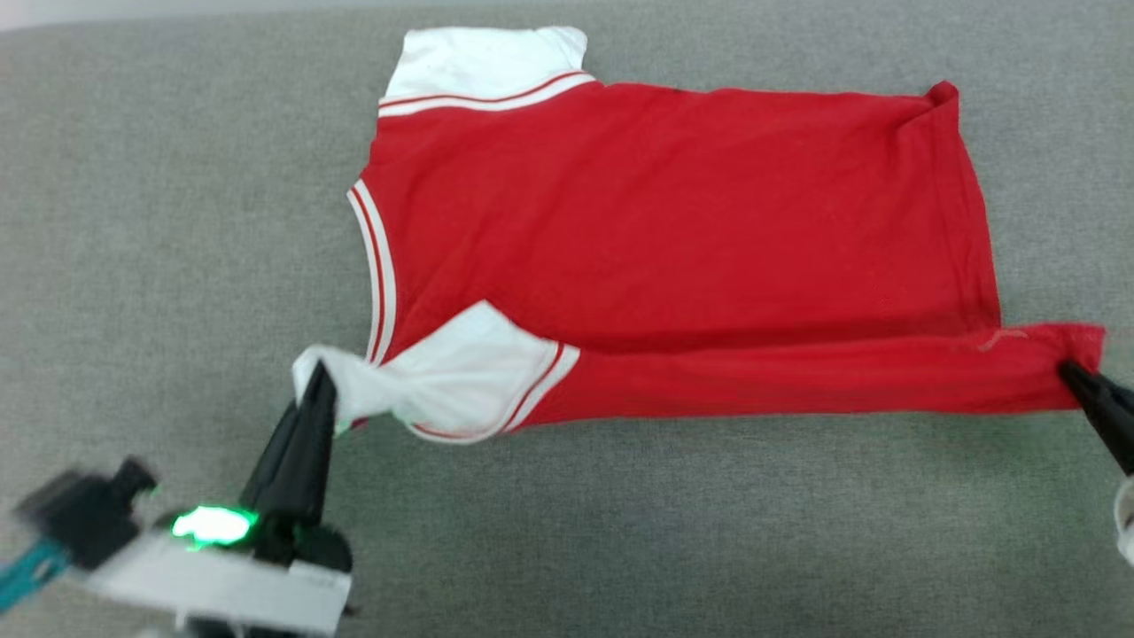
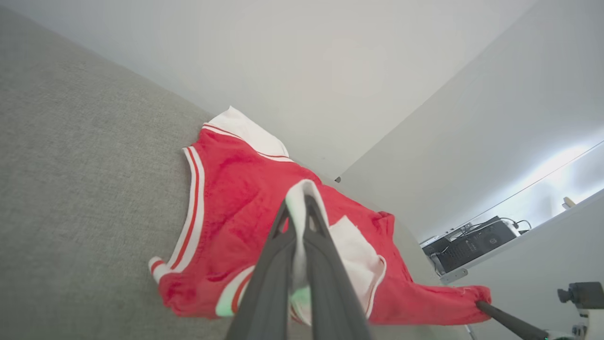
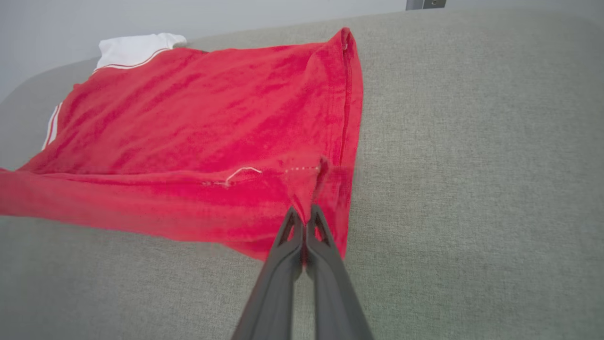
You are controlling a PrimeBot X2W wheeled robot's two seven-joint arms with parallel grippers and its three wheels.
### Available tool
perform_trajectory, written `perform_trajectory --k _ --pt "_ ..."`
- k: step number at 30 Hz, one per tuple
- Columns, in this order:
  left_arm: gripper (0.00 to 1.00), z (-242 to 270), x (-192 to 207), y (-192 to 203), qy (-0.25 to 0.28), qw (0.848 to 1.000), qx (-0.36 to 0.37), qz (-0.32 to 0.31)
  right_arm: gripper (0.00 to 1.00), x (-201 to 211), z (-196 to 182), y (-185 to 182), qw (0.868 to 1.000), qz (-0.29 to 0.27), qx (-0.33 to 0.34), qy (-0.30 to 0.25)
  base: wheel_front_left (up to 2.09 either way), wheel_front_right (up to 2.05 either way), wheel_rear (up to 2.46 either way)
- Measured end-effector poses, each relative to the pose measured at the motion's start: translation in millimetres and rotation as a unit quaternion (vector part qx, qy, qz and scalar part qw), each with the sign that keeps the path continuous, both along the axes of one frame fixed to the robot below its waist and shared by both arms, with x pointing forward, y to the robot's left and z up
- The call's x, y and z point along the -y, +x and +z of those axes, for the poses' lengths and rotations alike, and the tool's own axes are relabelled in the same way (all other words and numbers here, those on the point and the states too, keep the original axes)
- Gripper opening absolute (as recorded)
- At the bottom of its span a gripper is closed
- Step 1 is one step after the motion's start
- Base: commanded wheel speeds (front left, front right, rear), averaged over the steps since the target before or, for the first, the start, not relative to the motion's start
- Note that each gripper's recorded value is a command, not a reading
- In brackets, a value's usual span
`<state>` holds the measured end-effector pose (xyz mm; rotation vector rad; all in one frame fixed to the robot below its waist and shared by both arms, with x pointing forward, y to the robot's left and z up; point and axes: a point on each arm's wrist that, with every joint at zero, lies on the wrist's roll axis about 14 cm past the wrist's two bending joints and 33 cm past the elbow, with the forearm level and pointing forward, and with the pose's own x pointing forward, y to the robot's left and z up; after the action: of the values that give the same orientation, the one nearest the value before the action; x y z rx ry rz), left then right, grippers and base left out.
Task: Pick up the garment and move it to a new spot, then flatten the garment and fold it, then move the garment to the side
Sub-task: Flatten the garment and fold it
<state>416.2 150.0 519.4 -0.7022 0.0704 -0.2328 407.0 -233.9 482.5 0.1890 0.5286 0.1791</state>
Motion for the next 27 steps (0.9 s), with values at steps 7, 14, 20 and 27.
perform_trajectory --k 7,14,20,27 --pt "0.0 -32.4 7.1 47.9 0.041 0.999 -0.011 -0.025 0.0 -0.4 -27.6 33.6 0.999 0.013 -0.026 -0.022 0.0 0.0 0.0" --pt "0.0 -52.1 7.1 77.3 0.037 0.999 -0.009 -0.009 0.0 -2.8 -53.1 54.0 0.999 0.01 -0.033 -0.021 0.0 0.0 0.0" --pt "0.0 -74.7 -4.9 86.9 0.058 0.998 -0.032 0.016 0.0 -1.3 -73.2 58.3 0.999 -0.004 -0.044 -0.015 0.0 0.0 0.0" --pt "0.0 -118.0 -7.6 83.7 0.122 0.988 -0.091 0.002 0.0 -1.1 -91.4 54.8 0.998 -0.005 -0.064 -0.019 0.0 0.0 0.0"
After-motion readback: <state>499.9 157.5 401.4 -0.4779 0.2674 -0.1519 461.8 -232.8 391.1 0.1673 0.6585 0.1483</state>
